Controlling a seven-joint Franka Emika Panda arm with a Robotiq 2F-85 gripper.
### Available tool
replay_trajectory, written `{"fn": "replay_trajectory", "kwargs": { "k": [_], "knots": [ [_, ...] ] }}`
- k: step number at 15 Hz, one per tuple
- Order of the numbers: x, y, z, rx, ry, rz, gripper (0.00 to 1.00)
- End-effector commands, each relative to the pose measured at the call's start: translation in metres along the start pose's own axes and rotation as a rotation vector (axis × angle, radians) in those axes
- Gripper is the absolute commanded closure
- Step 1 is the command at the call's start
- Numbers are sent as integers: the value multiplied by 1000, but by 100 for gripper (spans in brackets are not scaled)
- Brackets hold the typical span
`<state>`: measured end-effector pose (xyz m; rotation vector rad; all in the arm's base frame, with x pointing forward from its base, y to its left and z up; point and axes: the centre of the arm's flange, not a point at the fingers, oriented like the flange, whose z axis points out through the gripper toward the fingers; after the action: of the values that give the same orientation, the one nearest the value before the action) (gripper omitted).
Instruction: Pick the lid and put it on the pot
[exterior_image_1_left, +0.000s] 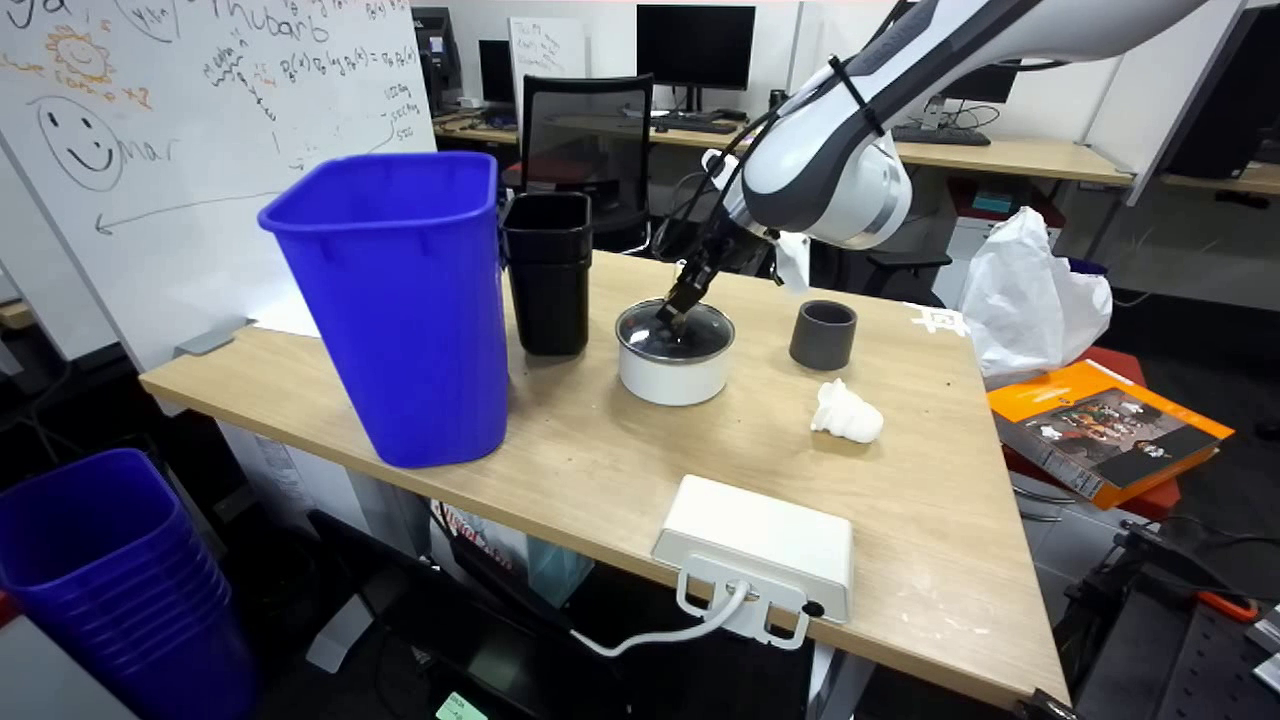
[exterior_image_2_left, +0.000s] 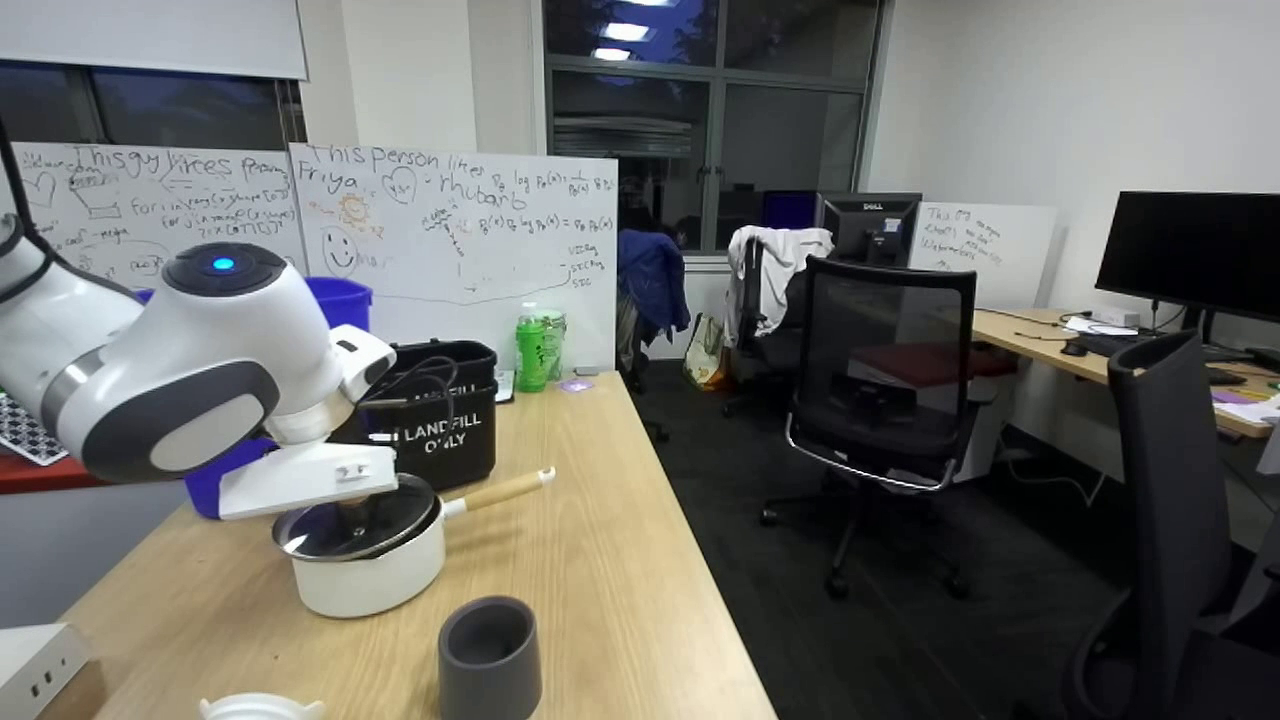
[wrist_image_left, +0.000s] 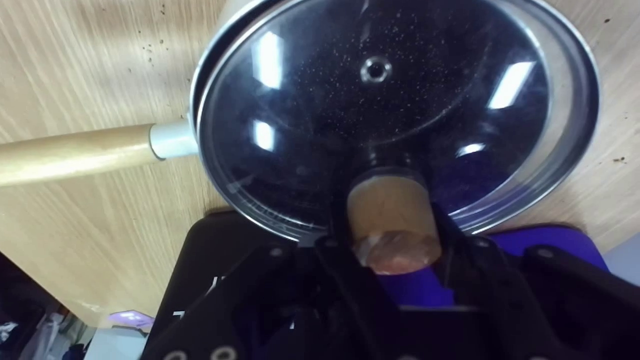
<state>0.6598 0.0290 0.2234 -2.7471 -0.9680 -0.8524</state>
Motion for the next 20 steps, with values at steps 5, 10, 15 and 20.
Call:
{"fn": "replay_trajectory", "kwargs": {
  "k": [5,10,15,20],
  "knots": [
    [17,16,-6,53,-11,33,84],
    [28,26,-8,36,-2,26,84],
    [7,24,6,38,-26,48,84],
    [10,21,12,41,-30,47,84]
  ]
}}
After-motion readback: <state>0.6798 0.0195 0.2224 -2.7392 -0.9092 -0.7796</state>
